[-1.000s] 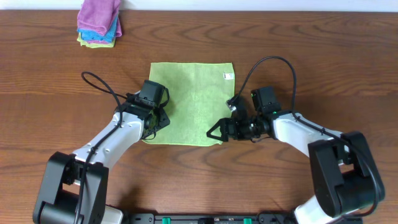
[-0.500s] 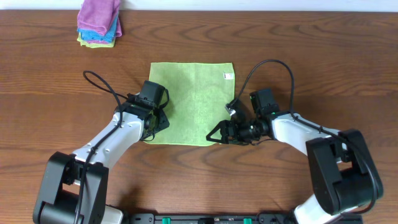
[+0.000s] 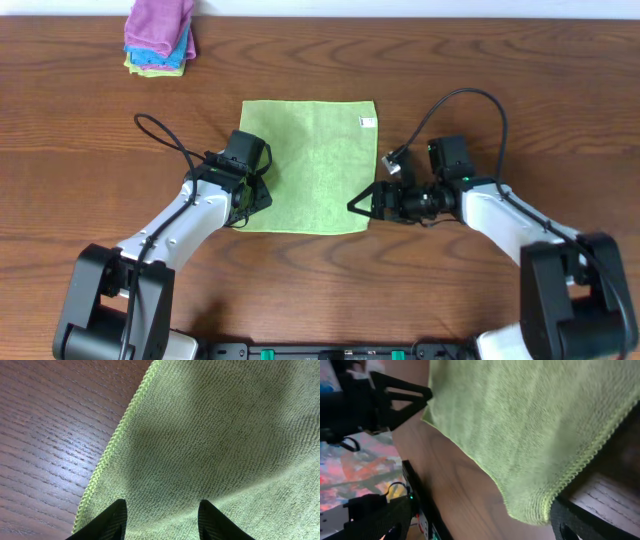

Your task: Fold the cloth

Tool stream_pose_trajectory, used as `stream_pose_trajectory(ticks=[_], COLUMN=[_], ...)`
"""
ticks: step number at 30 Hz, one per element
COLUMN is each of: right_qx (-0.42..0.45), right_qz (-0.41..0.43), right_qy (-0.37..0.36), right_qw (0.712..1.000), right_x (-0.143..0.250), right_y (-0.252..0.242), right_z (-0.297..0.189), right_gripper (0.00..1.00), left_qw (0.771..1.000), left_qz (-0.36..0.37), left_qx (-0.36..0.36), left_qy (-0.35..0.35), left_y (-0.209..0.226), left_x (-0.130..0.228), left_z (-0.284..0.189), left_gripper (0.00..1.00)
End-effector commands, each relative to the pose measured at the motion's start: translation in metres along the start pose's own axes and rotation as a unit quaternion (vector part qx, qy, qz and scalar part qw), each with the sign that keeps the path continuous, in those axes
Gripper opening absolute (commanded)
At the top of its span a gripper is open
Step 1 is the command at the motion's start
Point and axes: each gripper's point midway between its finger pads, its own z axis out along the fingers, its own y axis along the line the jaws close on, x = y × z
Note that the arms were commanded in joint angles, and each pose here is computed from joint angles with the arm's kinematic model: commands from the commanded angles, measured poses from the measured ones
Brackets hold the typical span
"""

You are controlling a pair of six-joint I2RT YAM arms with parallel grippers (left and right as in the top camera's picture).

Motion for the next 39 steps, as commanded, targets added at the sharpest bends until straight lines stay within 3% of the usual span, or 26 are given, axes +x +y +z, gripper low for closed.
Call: stream_pose_trajectory(ticks=[1,7,13,25,39], right_qx=[-0.016,-0.013,0.071,0.112,0.185], right_qz=[-0.011,-0.002,0.025,0.051,0.032], right_qy=[-0.01,-0.003,0.014,0.04,0.046], right_qw=[1.0,1.0,0.997,0.992,0.981], right_x=[-0.003,0.003,0.018,0.035,0.04], right_y=[0.012,0.015,-0.015,-0.028,-0.041], right_z=[-0.008,-0.011,-0.013,-0.015,-0.007], right_gripper=[0.88,0.86,0.81,0.75,0.65], left_qw=[1.0,1.0,1.0,0.996,0.995], left_qz=[0.011,0.011,0.017,0.038,0.029], left_qx=[-0.01,-0.011,-0.008,-0.062,-0.092], left_qy=[0.003,0.004,0.006,-0.043,-0.008], left_y=[0.004,0.004,0.004,0.035,0.062], left_x=[0.002,0.002,0.003,-0.007,0.019], left_z=[0.004,0.004,0.001,-0.055,-0.035], left_gripper=[0.47,0.47,0.47,0.47,0.46])
